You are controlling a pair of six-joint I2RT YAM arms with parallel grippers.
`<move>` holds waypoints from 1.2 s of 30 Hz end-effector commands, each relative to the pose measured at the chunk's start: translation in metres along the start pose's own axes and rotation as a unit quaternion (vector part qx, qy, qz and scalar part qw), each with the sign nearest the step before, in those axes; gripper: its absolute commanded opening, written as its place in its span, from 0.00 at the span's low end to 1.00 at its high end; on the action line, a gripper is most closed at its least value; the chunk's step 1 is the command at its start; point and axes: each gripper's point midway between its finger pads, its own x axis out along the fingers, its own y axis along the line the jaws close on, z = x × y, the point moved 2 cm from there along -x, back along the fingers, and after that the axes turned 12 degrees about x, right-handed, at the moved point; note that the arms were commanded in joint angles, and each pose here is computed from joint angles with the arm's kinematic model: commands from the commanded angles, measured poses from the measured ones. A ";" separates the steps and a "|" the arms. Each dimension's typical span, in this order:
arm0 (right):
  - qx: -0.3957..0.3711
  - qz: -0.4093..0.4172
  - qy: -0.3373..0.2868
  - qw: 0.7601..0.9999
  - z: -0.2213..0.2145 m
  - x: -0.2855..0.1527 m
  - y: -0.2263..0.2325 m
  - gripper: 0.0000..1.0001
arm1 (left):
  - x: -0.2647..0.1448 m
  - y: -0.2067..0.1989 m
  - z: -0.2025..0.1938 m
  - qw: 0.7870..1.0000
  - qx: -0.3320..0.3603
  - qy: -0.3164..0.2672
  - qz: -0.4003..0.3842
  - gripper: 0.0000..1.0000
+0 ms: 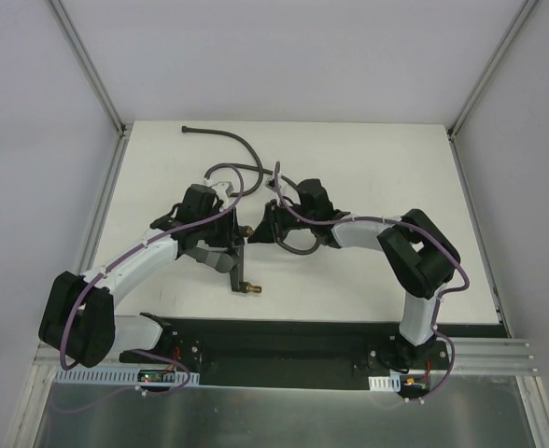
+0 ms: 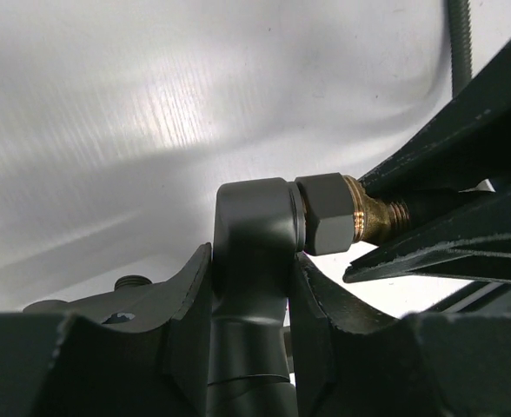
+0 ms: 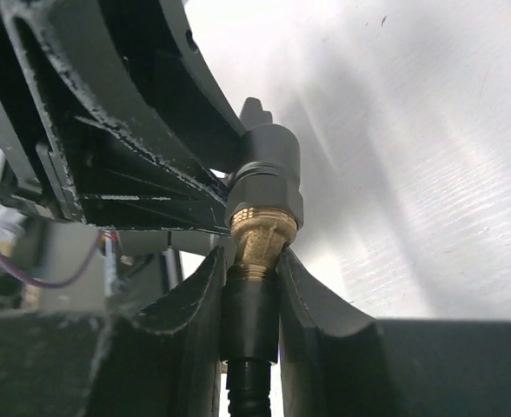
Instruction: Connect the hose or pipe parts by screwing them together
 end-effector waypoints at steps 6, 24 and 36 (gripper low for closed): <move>0.056 0.111 -0.057 0.991 0.035 -0.029 0.056 0.48 | -0.010 -0.013 0.043 0.996 0.014 -0.079 -0.024 0.00; -0.534 -0.186 -0.028 0.824 0.008 -0.077 0.037 0.74 | -0.009 -0.022 0.029 0.997 -0.004 0.034 -0.067 0.00; -0.718 -0.264 0.072 0.641 -0.003 -0.045 0.015 0.65 | -0.002 -0.027 0.020 0.993 -0.021 0.075 -0.093 0.00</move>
